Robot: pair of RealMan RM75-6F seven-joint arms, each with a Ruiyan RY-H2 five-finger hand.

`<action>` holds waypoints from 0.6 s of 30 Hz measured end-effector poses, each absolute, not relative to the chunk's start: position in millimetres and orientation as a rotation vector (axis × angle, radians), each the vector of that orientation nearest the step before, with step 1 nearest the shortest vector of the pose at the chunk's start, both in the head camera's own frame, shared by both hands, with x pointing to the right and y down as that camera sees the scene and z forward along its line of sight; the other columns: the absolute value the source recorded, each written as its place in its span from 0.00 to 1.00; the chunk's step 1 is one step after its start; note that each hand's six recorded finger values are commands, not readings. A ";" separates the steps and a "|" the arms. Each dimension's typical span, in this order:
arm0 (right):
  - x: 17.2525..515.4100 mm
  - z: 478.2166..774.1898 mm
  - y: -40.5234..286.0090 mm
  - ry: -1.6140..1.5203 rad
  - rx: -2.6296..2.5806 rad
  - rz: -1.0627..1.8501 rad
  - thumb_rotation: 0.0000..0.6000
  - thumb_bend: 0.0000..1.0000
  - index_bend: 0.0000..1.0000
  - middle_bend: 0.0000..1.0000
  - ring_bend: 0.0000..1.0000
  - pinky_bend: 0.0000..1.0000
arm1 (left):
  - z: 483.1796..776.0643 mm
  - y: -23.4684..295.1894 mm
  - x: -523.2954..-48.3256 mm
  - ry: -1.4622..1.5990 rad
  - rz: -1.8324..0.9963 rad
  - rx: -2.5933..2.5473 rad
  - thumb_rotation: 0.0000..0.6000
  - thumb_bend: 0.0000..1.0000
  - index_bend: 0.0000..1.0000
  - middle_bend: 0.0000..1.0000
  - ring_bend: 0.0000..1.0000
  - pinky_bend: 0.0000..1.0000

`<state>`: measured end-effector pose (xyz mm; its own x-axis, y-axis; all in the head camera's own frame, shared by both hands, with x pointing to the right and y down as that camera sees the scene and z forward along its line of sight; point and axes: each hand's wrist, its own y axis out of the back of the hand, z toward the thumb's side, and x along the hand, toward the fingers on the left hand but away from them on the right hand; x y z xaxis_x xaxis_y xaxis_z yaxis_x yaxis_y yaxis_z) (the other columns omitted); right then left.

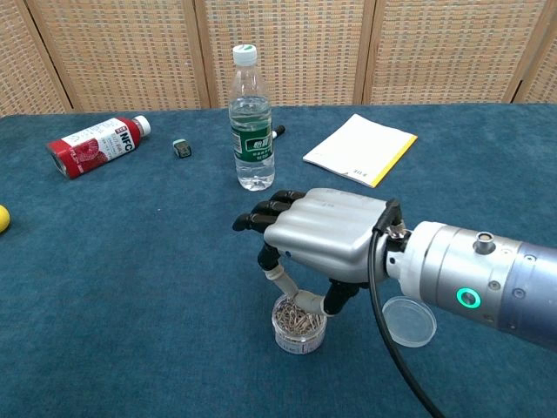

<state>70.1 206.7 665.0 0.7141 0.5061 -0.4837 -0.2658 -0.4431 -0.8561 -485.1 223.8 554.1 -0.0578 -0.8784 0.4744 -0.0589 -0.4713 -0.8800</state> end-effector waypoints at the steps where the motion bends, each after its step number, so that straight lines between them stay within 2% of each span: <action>1: 69.9 665.6 206.6 -0.188 -1.830 0.889 1.00 0.42 0.52 0.05 0.00 0.00 | 554.1 223.7 -485.2 1.020 -1.602 -1.565 1.00 0.00 0.00 0.00 0.00 0.00; 4: 71.6 666.5 206.0 -0.182 -1.837 0.900 1.00 0.40 0.44 0.05 0.00 0.00 | 554.6 223.3 -485.9 1.020 -1.604 -1.565 1.00 0.00 0.00 0.00 0.00 0.00; 7: 72.7 665.6 204.8 -0.181 -1.841 0.907 1.00 0.36 0.43 0.05 0.00 0.00 | 554.9 223.1 -485.9 1.019 -1.604 -1.566 1.00 0.00 0.00 0.00 0.00 0.00; 18: 77.2 654.1 197.0 -0.224 -1.834 0.901 1.00 0.36 0.43 0.05 0.00 0.00 | 554.7 222.8 -485.9 1.020 -1.604 -1.565 1.00 0.00 0.00 0.00 0.00 0.00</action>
<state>77.2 197.0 654.1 0.7009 0.5302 -0.4771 -0.2456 -0.4486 -0.8593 -485.9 222.8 554.7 -0.0598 -0.8775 0.4758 -0.0589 -0.4728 -0.8792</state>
